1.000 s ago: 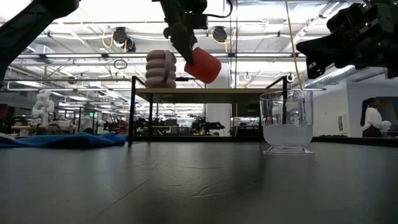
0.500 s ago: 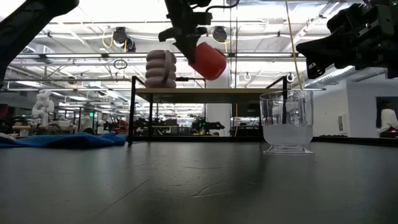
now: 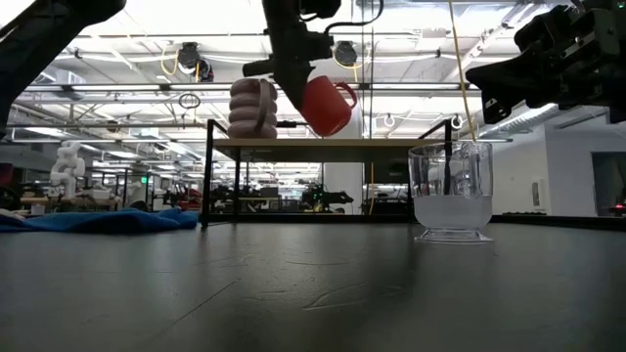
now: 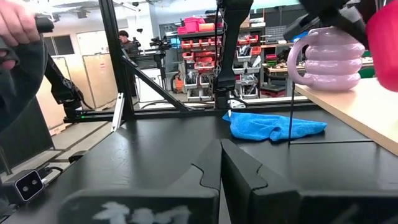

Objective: Stack small to large cups/mugs on shelf
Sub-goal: Put the red mug on the shelf

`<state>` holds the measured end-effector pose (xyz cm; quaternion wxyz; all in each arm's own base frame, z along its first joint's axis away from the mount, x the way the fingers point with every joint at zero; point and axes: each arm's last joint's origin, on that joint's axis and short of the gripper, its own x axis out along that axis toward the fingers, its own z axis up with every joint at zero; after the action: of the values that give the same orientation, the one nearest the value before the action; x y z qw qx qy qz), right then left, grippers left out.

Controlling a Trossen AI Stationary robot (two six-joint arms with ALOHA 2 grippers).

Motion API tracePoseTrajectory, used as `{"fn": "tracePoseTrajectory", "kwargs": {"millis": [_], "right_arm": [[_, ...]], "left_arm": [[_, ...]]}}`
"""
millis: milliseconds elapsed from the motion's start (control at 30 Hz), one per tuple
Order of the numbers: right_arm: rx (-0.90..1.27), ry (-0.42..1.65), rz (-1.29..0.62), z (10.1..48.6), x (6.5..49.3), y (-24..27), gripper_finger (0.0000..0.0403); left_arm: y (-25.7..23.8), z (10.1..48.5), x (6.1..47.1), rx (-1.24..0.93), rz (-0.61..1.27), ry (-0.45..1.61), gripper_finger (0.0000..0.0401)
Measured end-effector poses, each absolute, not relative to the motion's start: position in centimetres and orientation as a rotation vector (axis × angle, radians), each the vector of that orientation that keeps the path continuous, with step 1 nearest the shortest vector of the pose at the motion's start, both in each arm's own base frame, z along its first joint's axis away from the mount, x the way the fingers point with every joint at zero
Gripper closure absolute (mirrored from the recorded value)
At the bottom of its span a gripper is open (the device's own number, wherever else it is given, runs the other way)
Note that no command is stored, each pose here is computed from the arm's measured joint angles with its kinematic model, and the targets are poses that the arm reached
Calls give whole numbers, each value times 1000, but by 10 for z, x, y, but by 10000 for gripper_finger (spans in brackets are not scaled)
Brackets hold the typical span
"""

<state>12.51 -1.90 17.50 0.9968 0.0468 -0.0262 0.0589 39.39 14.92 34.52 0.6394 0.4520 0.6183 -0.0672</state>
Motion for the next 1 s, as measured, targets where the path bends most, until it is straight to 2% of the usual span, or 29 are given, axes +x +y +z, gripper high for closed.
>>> {"fn": "tracePoseTrajectory", "kwargs": {"millis": [633,1000], "right_arm": [[94,-52,118,175,125,-19,403],[95,-48,117,174,125,-19,403]], "left_arm": [[121,340,403,1246,-206,1500,395],[136,319,401,1329,-187,1658,395]]}}
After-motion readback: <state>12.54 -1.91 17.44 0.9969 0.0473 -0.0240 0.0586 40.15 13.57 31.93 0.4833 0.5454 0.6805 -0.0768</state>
